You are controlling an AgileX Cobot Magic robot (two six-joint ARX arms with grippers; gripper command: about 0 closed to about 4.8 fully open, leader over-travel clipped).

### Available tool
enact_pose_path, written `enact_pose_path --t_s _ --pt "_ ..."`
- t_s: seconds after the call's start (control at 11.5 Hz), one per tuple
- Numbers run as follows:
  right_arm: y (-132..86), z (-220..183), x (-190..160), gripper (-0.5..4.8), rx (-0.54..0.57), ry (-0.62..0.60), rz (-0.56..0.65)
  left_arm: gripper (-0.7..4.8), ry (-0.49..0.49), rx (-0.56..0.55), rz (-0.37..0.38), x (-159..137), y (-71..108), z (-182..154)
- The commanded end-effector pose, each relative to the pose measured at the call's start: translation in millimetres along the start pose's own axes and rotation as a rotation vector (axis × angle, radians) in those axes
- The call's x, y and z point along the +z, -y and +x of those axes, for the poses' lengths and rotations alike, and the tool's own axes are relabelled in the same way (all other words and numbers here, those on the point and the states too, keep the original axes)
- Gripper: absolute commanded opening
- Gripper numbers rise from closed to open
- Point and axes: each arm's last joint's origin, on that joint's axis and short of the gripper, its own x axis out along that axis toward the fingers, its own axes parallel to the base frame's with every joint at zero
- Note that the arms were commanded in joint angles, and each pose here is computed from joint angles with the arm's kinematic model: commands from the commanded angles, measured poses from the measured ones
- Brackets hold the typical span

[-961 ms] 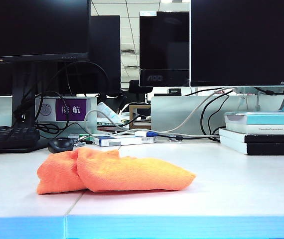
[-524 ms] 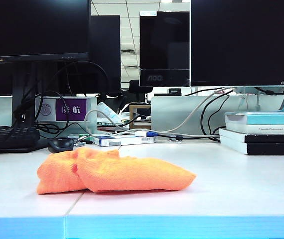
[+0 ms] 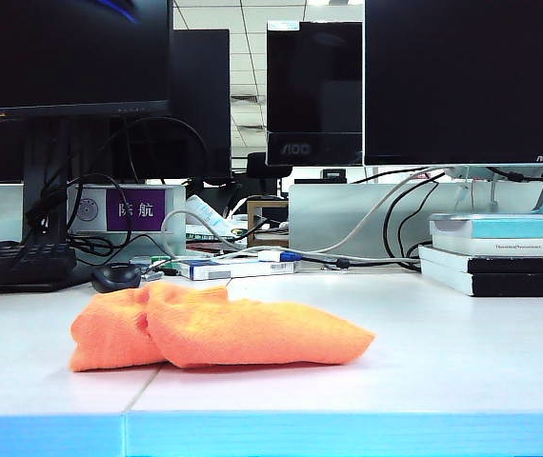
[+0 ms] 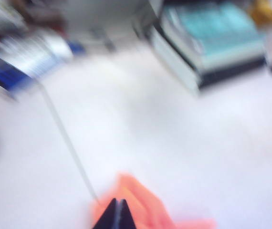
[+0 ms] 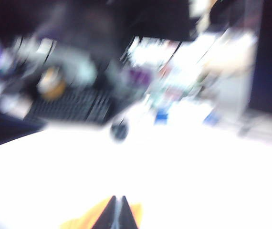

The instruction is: Wipe the table from back to front using the rag.

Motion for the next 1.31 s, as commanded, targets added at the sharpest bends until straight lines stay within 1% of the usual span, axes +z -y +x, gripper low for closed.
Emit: enact_pose_path --t_s 0.09,0.26,0.35,0.44,0.52,0.61,0.7,0.79,0.87,1.14,1.22,1.31 --pt "-13 17 -12 -0.01 0.052 -0.145 -0.055 -0.05 -0.123 -0.034 0.04 -12 14.0 23" --pt "-24 27 -19 -0.01 0.052 -0.222 -0.143 -0.05 -0.208 -0.038 0.033 -21 14.6 38" --pt "-41 41 -25 -0.01 0.121 -0.276 -0.185 0.04 -0.306 -0.026 0.025 -33 12.9 53" --pt "-48 49 -28 -0.01 0.137 -0.296 -0.203 0.52 -0.338 -0.027 0.027 -37 11.8 60" --pt "-64 68 -35 -0.01 0.216 -0.347 -0.23 2.78 -0.427 -0.037 0.077 -48 15.2 73" --pt "-66 70 -34 -0.01 0.222 -0.335 -0.224 2.78 -0.481 -0.027 0.092 -55 17.3 79" --pt "-66 70 -32 -0.01 0.219 -0.311 -0.201 2.78 -0.557 -0.034 0.106 -65 22.6 87" --pt "-64 68 -30 -0.01 0.197 -0.302 -0.195 2.78 -0.586 -0.036 0.118 -70 25.8 94" --pt "-64 66 -30 -0.01 0.185 -0.295 -0.197 2.78 -0.703 -0.029 0.128 -96 26.4 128" --pt "-64 66 -30 -0.01 0.185 -0.294 -0.197 2.77 -0.727 -0.027 0.125 -106 24.4 143" --pt "-64 66 -30 -0.01 0.185 -0.294 -0.197 2.72 -0.789 -0.022 0.12 -123 21.2 160" --pt "-64 66 -30 -0.01 0.186 -0.294 -0.197 0.77 -0.881 -0.068 0.175 -135 32.4 160"
